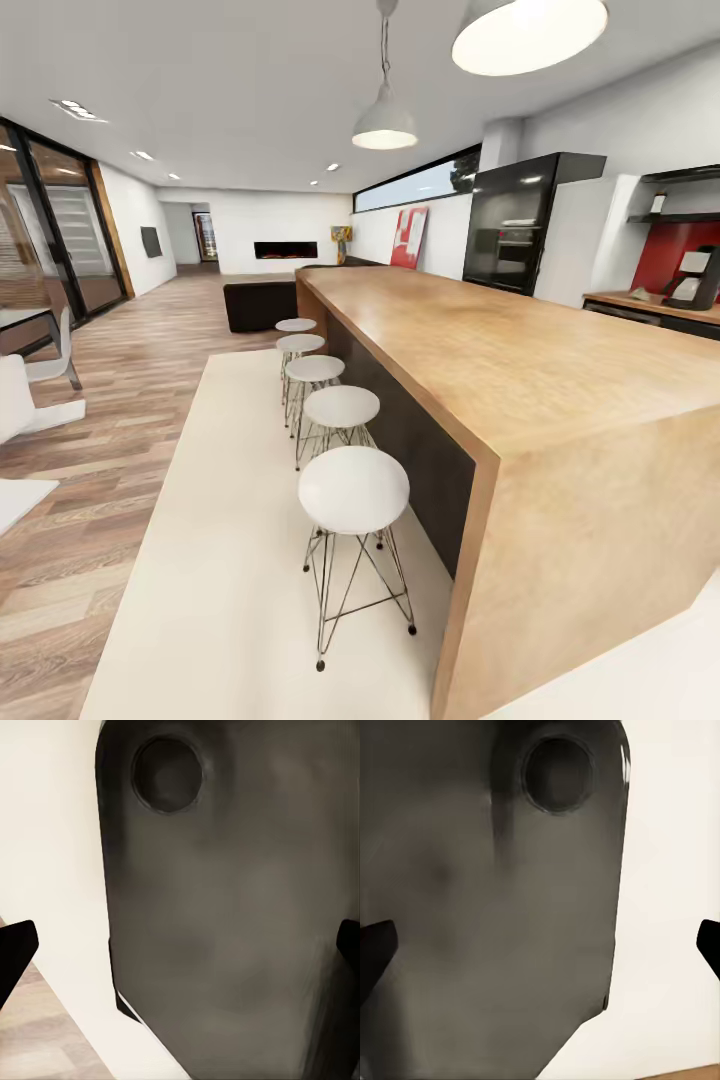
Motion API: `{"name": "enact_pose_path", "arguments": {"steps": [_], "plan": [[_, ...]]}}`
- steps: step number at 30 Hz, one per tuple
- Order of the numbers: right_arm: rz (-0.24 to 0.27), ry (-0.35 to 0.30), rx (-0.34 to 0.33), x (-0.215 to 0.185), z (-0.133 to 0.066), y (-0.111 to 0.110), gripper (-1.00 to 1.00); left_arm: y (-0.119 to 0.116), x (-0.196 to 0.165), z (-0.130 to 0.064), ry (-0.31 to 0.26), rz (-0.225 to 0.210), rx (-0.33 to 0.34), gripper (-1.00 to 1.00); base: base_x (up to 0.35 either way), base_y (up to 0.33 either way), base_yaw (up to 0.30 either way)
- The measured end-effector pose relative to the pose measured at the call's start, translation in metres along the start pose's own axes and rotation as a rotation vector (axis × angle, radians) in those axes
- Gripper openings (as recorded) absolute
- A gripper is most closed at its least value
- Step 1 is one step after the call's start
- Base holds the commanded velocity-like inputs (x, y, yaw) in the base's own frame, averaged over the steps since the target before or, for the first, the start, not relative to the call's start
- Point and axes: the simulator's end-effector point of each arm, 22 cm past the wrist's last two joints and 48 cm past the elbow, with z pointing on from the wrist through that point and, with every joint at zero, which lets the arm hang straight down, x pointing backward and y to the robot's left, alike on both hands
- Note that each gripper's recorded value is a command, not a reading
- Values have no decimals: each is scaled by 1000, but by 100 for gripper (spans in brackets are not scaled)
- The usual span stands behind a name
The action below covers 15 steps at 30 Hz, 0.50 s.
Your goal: Set up a coffee station on the kitchen countertop: keep the coffee maker on the countertop, move the bottle of coffee from the kitchen shelf to the counter next to the coffee maker, place a paper coffee filter on top of the coffee maker, put the saucer next to the coffee maker with the coffee cup on the saucer, and place the electric kettle next to the coffee maker.
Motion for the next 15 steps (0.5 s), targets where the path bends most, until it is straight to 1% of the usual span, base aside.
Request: {"name": "enact_pose_path", "arguments": {"steps": [1,4,5,7,9,11,15], "plan": [[0,-14,0,-8,0,3,100,-5,-2,0,-7,-9,10,100,0,0,0],[3,-48,-20,-27,-1,17,100,-6,-8,0,-19,-1,10,100,0,0,-6],[4,-59,-29,-31,-1,22,100,-6,-8,0,-19,0,10,100,0,0,-127],[8,-77,-42,-38,-2,31,100,-6,-7,0,-18,1,10,100,0,0,-243],[9,-92,-55,-45,-3,41,100,-1,-6,0,-17,1,3,100,0,0,-293],[10,-104,-67,-50,-5,49,100,-2,-6,-2,-15,2,5,100,0,0,-298],[12,-117,-70,-56,-13,51,100,-5,-3,-8,-7,-1,8,100,0,0,-300]]}}
